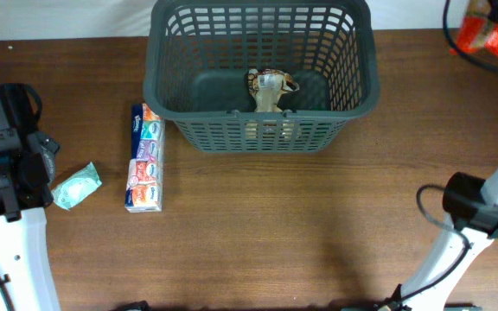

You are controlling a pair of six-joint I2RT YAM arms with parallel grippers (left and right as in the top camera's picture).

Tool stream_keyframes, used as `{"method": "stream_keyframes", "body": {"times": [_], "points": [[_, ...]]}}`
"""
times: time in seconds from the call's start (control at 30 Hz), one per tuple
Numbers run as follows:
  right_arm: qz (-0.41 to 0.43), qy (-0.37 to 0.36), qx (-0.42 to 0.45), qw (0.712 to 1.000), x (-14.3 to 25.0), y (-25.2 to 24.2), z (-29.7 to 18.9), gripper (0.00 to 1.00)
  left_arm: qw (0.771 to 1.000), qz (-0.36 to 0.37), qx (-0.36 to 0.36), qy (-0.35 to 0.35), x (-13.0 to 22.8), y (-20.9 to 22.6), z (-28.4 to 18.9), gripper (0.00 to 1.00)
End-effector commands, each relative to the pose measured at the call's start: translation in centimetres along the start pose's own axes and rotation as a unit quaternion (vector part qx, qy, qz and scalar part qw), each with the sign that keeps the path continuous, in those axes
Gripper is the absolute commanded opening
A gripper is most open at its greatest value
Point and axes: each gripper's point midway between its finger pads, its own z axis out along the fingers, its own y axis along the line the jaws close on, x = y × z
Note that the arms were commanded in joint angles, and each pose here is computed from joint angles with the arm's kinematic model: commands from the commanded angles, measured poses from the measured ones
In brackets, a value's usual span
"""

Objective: Pack container
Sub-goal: 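Lift the spaghetti pack and swing it over the basket, then lower the spaghetti pack into the basket and release it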

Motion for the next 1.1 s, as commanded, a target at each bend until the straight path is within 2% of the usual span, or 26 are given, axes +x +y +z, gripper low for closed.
{"method": "stream_keyframes", "body": {"times": [0.0,0.17,0.33,0.53,0.77,1.07], "points": [[-0.03,-0.041,-0.169,0.984,-2.0,10.7,-3.8,0.04,1.0,-0.002,0.001,-0.001,-0.2,0.0,0.0,0.99],[-0.057,-0.013,-0.226,0.972,-0.4,17.4,-2.8,0.04,1.0,-0.002,0.001,-0.001,-0.2,0.1,0.0,0.99],[-0.111,0.009,-0.195,0.975,1.5,20.6,-0.3,0.04,1.0,-0.002,0.001,-0.001,-0.2,0.1,0.0,0.99],[-0.128,0.069,-0.14,0.979,5.0,22.0,3.9,0.04,1.0,-0.002,0.001,-0.001,-0.2,0.1,0.0,0.99],[-0.14,0.167,-0.038,0.975,10.8,18.7,10.3,0.04,1.0,-0.002,0.001,-0.001,-0.2,0.1,0.0,0.99],[-0.134,0.258,-0.028,0.956,18.6,17.1,16.2,0.04,1.0,-0.002,0.001,-0.001,-0.2,0.1,0.0,0.99]]}}
